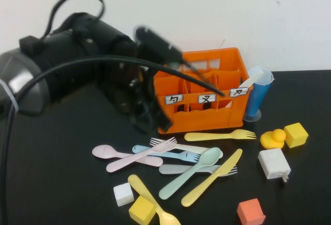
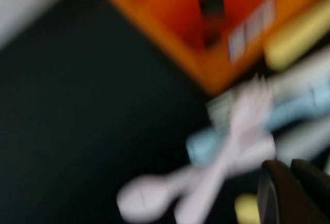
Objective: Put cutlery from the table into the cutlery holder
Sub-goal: Pick up the fork
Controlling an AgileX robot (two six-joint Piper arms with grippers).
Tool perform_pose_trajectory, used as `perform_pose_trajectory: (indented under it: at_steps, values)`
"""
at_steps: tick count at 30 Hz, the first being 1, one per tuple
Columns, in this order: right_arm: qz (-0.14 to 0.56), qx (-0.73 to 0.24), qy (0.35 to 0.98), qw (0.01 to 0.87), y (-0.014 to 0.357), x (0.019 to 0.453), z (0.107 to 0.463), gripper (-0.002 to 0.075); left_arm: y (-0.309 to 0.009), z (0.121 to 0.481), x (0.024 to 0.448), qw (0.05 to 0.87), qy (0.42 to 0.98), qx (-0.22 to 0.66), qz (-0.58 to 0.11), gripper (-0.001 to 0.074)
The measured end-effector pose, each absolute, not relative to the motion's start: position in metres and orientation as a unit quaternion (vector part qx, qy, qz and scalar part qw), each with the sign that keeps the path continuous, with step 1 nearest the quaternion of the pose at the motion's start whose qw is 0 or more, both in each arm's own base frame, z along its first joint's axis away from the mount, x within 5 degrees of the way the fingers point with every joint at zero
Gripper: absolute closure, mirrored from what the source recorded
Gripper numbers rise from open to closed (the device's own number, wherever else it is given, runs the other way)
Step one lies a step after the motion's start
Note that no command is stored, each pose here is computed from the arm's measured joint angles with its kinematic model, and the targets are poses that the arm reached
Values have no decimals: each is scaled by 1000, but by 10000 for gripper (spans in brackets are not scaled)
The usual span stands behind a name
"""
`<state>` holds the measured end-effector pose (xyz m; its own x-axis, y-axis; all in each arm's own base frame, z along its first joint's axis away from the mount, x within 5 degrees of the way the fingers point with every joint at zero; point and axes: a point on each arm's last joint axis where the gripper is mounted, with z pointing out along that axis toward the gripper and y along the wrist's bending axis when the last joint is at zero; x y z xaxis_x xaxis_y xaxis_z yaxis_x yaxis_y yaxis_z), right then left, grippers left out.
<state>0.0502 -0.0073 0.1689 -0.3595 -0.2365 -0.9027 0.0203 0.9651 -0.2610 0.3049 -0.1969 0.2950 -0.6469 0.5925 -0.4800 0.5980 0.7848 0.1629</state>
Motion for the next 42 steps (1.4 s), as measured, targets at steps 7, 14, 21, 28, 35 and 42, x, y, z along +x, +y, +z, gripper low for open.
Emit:
perform_pose_trajectory:
  at_steps: [7, 14, 21, 28, 35, 42]
  values:
    - [-114, -66, 817, 562, -7, 50, 169, 729, -179, 274, 304, 157, 898, 410, -15, 659]
    - [-114, -66, 817, 562, -7, 50, 169, 729, -171, 232, 302, 152, 848, 508, -9, 395]
    - [-114, -66, 817, 562, -7, 50, 169, 729, -151, 200, 311, 220, 846, 485, -2, 347]
    - [-114, -66, 817, 562, -7, 50, 169, 729, -152, 174, 323, 224, 859, 460, -12, 347]
    - [-114, -66, 817, 562, -7, 50, 169, 729, -155, 146, 328, 202, 870, 449, -22, 345]
    - [-114, -66, 817, 562, -7, 50, 169, 729, -158, 139, 333, 221, 870, 439, -21, 345]
